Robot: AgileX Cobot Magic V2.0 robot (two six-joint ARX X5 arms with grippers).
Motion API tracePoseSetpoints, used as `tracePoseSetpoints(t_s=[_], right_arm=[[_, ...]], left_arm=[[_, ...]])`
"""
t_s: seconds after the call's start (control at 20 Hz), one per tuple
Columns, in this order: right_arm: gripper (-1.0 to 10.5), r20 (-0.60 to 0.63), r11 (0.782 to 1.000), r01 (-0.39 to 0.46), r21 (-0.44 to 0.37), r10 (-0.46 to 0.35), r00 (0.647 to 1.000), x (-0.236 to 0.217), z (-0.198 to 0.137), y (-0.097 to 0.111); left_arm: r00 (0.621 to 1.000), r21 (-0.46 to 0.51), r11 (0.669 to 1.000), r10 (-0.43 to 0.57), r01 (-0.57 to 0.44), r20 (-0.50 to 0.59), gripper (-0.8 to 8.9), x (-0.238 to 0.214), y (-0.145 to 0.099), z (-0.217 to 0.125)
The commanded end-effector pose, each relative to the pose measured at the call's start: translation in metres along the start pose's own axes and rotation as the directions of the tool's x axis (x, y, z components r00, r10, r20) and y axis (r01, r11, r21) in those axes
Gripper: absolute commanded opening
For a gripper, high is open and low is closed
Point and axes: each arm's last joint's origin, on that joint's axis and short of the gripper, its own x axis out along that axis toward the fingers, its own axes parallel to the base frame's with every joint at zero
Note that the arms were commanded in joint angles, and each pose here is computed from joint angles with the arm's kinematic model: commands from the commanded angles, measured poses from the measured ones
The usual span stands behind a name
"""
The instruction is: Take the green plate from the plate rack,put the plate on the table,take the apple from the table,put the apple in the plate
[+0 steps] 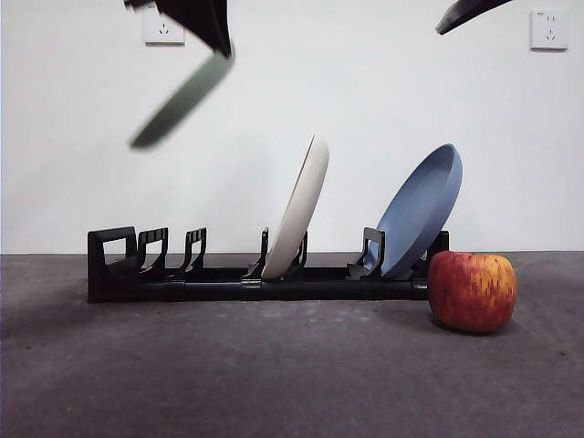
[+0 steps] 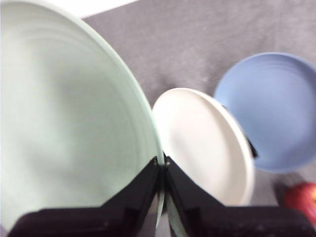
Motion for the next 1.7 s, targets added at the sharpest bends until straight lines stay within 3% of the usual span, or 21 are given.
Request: tracePoseSetpoints(t_s=[0.05,0.35,0.55,0.8,1.0,1.2,1.55,1.7], right_arm=[[5.9,0.007,0.999,0.045,-0.004,-0.045,0.999,0.001,0.001,-0.002],[5.9,0.018,0.996,0.09,-0.001,-0.09,0.996,0.001,0.002,-0.005],[5.9,0.021,0.994,0.113,-0.007,-0.113,0.993,-0.001,0.003,-0.011],[5.9,-0.008,0.988,0.155,0.013,-0.154,0.988,-0.003,0.0,-0.02],[5.9,-0.032,0.986,0.168,0.01,-0.167,0.985,-0.004,-0.002,-0.022],[5.9,-0.049,0.986,0.168,0.011,-0.168,0.985,-0.004,-0.004,-0.022],[5.9,-0.093,0.985,0.173,0.015,-0.171,0.981,-0.004,-0.008,-0.022],[5.9,-0.094,0.985,0.173,0.015,-0.171,0.981,-0.004,-0.008,-0.022]], left_arm=[[0.999,0.073,0.997,-0.022,0.025,-0.037,-0.09,-0.027,-0.012,0.0],[0.99,0.174,0.976,-0.137,0.128,0.044,-0.09,-0.096,-0.051,-0.007],[0.986,0.282,0.955,-0.123,0.088,0.109,-0.09,-0.144,-0.084,-0.026],[0.996,0.352,0.932,-0.086,0.081,-0.002,-0.09,-0.167,-0.098,-0.093],[0.986,0.317,0.942,-0.057,0.105,-0.157,-0.09,-0.154,-0.096,-0.152],[0.967,0.307,0.951,0.053,0.027,-0.249,-0.09,-0.114,-0.102,-0.193],[0.97,0.306,0.951,0.037,0.04,-0.241,-0.09,-0.028,-0.125,-0.228],[0.954,0.327,0.939,-0.005,0.107,-0.298,-0.09,0.0,-0.138,-0.233]])
